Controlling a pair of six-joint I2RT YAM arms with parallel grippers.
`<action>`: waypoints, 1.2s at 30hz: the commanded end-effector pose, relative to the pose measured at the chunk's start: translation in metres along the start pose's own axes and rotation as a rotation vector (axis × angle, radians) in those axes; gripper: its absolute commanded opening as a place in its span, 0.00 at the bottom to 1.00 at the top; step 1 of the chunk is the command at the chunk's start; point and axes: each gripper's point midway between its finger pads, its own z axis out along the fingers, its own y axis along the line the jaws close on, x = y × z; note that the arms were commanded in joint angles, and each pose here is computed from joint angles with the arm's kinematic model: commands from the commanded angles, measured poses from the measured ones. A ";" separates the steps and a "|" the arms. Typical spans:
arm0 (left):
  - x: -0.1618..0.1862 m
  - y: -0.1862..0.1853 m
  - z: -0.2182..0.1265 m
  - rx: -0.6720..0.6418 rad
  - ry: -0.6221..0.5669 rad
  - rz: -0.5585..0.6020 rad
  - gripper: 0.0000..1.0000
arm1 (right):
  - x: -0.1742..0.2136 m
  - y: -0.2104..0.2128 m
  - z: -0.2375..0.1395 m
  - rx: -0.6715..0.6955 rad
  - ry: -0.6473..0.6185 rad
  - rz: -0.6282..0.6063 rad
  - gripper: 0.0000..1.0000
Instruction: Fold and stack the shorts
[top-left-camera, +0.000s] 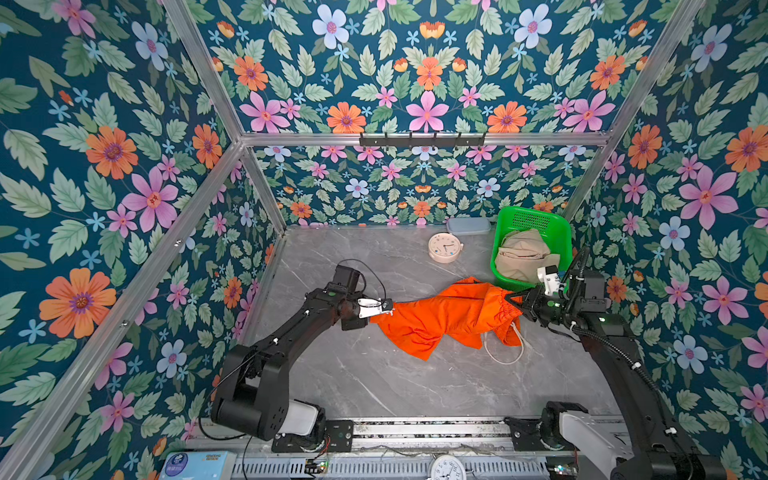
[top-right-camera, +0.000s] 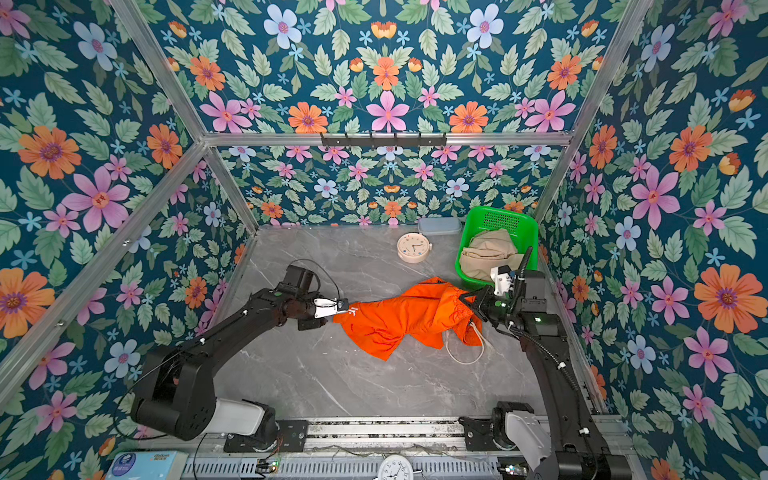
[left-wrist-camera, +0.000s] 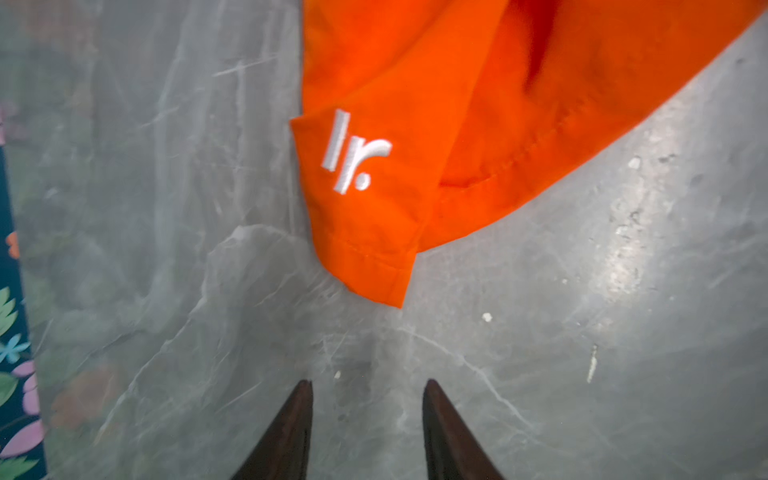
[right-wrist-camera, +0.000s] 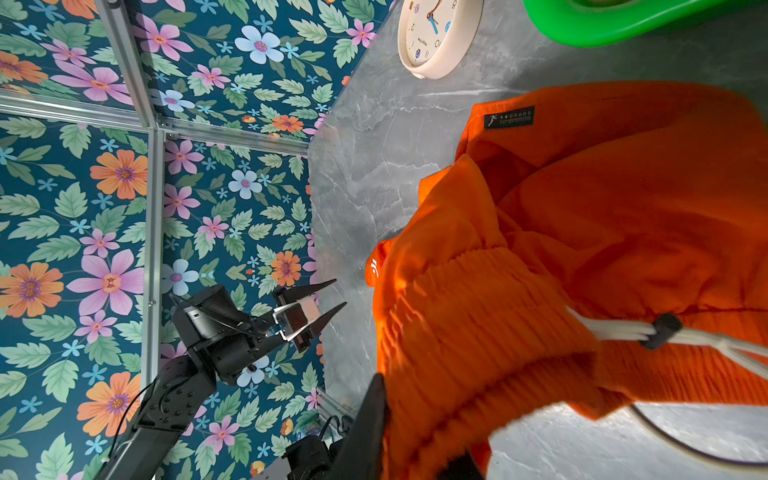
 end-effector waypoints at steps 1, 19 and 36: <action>-0.006 -0.015 0.010 0.080 -0.047 0.113 0.48 | -0.005 0.010 0.000 -0.045 -0.017 -0.023 0.17; -0.006 -0.001 0.043 0.032 -0.052 0.158 0.51 | -0.001 0.007 0.002 -0.060 -0.003 -0.012 0.17; -0.002 0.012 0.065 0.011 -0.023 0.112 0.39 | 0.000 0.007 0.001 -0.056 -0.010 -0.012 0.17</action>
